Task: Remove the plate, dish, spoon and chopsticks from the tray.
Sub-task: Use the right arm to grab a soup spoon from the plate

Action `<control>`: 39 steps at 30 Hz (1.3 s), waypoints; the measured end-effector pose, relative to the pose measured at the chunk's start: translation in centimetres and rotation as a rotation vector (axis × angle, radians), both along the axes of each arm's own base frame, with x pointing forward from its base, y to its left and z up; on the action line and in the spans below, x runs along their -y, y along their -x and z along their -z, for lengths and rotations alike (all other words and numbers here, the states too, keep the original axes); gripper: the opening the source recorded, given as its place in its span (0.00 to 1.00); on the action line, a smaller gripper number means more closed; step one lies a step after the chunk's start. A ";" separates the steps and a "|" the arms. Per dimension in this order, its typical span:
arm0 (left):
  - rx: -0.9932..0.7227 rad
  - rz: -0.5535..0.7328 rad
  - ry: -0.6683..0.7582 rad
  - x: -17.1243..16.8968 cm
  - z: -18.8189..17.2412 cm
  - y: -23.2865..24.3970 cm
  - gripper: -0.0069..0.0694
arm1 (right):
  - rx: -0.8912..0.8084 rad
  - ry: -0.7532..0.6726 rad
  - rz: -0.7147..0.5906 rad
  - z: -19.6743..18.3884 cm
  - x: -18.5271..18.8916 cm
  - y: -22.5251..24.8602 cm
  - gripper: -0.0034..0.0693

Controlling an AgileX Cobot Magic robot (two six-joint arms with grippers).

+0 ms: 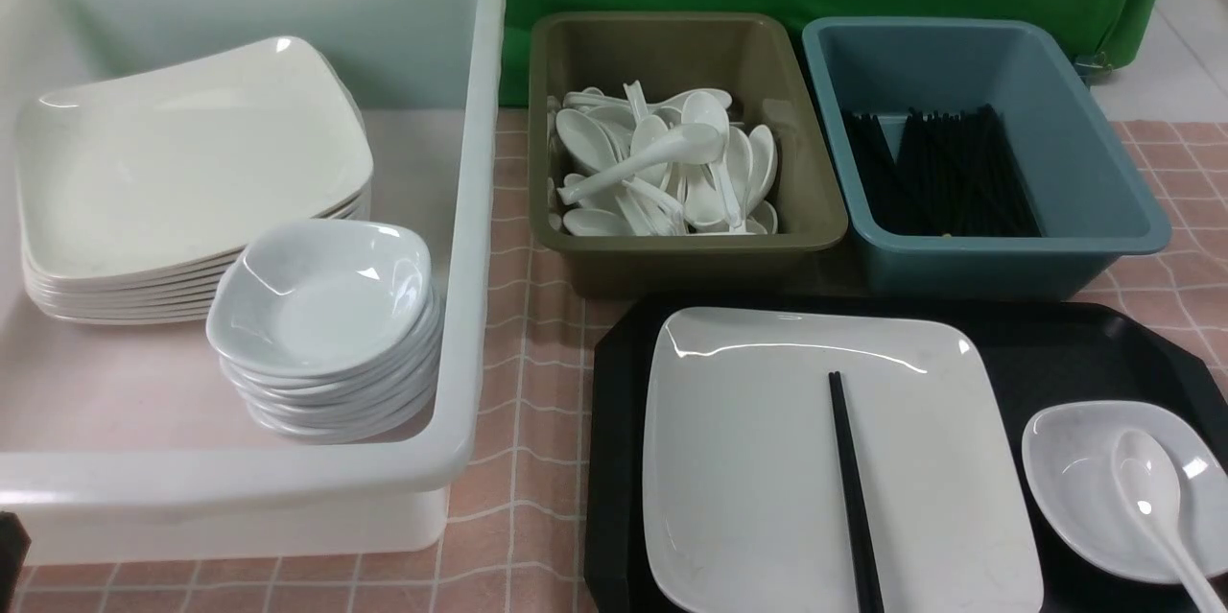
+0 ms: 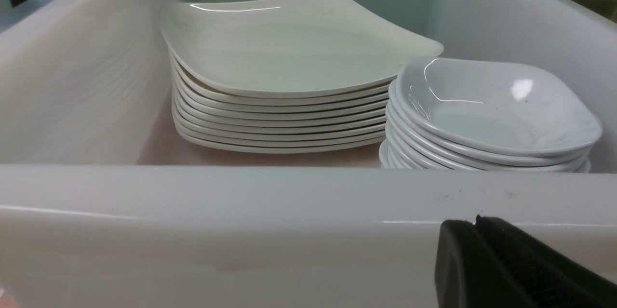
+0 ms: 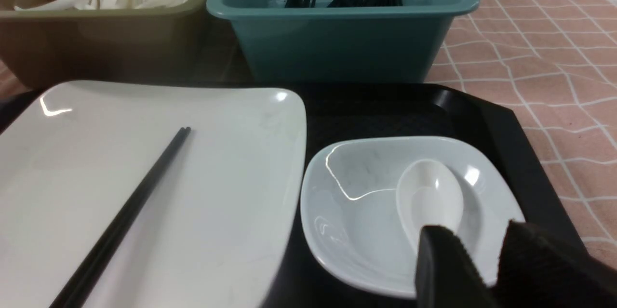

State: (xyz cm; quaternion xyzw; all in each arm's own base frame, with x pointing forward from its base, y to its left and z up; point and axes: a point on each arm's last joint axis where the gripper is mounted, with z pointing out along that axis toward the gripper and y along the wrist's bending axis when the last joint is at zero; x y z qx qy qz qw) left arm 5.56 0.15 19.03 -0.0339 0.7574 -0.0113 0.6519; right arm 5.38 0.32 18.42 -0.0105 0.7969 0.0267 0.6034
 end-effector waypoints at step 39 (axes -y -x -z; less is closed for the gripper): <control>0.000 0.000 0.000 0.0 0.0 0.0 0.10 | -0.217 -0.255 -0.039 -12.4 -1.3 -1.3 0.09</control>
